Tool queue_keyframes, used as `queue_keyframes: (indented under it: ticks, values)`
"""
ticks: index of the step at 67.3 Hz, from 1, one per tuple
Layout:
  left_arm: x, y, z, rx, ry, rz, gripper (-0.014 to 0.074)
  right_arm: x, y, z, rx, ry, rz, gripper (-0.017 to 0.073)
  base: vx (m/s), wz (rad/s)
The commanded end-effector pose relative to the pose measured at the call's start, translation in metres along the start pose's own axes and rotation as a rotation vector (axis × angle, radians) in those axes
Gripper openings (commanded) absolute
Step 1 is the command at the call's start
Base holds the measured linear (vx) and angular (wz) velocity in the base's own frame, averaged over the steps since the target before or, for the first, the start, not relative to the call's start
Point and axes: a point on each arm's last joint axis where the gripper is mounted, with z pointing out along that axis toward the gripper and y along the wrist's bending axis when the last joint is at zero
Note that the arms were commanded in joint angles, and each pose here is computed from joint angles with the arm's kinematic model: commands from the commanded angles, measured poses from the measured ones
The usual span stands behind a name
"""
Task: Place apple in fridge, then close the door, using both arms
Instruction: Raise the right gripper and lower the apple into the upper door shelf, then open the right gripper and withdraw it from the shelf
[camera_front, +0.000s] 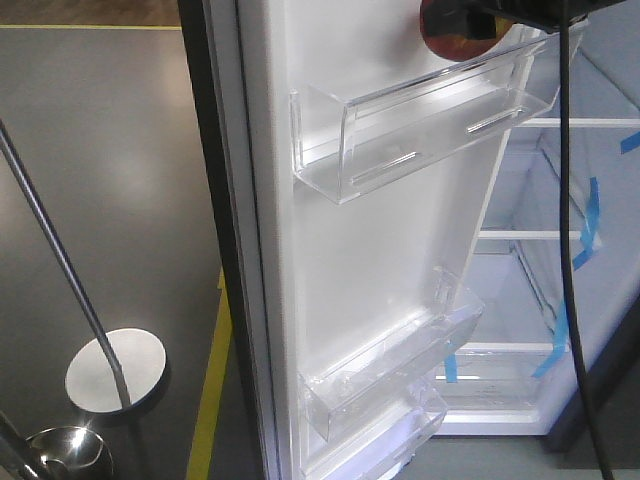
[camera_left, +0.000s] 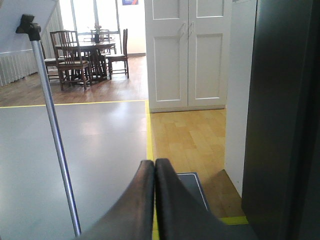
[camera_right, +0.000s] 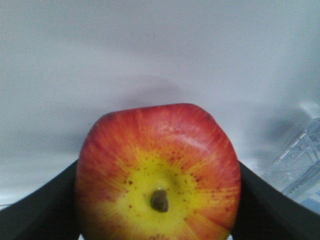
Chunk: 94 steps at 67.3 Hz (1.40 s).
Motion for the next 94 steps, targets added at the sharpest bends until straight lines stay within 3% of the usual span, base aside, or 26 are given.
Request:
queue_keyframes:
  ticks: [1,12,27,35,52,72,94]
  values:
    - [0.003,-0.001,0.001,0.009,-0.044,-0.009,-0.0006,-0.016,0.001,-0.023,0.019,-0.137,-0.015,0.0245,0.0,0.0]
    - [0.003,-0.001,0.001,0.009,-0.044,-0.009,-0.0006,-0.016,0.001,-0.021,0.021,-0.132,-0.014,0.0376,0.0,0.0]
    - [0.003,-0.001,0.001,0.009,-0.044,-0.009,-0.0006,-0.014,0.001,-0.021,0.017,-0.116,-0.011,0.0647,0.0,0.0]
    - [0.003,-0.001,0.001,0.009,-0.044,-0.009,-0.0006,-0.014,0.001,-0.021,0.016,-0.109,-0.012,0.0728,0.0,0.0]
    - [0.003,-0.001,0.001,0.009,-0.044,-0.009,-0.0006,-0.012,0.005,-0.032,0.007,-0.093,-0.011,0.0712,0.0,0.0]
    - [0.003,-0.001,0.001,0.009,-0.044,-0.009,-0.0006,0.0,0.024,-0.097,-0.022,-0.068,-0.001,0.0678,0.0,0.0]
    - [0.003,-0.001,0.001,0.009,-0.044,-0.009,-0.0006,0.074,0.046,-0.123,-0.069,-0.036,0.016,0.0665,0.0,0.0]
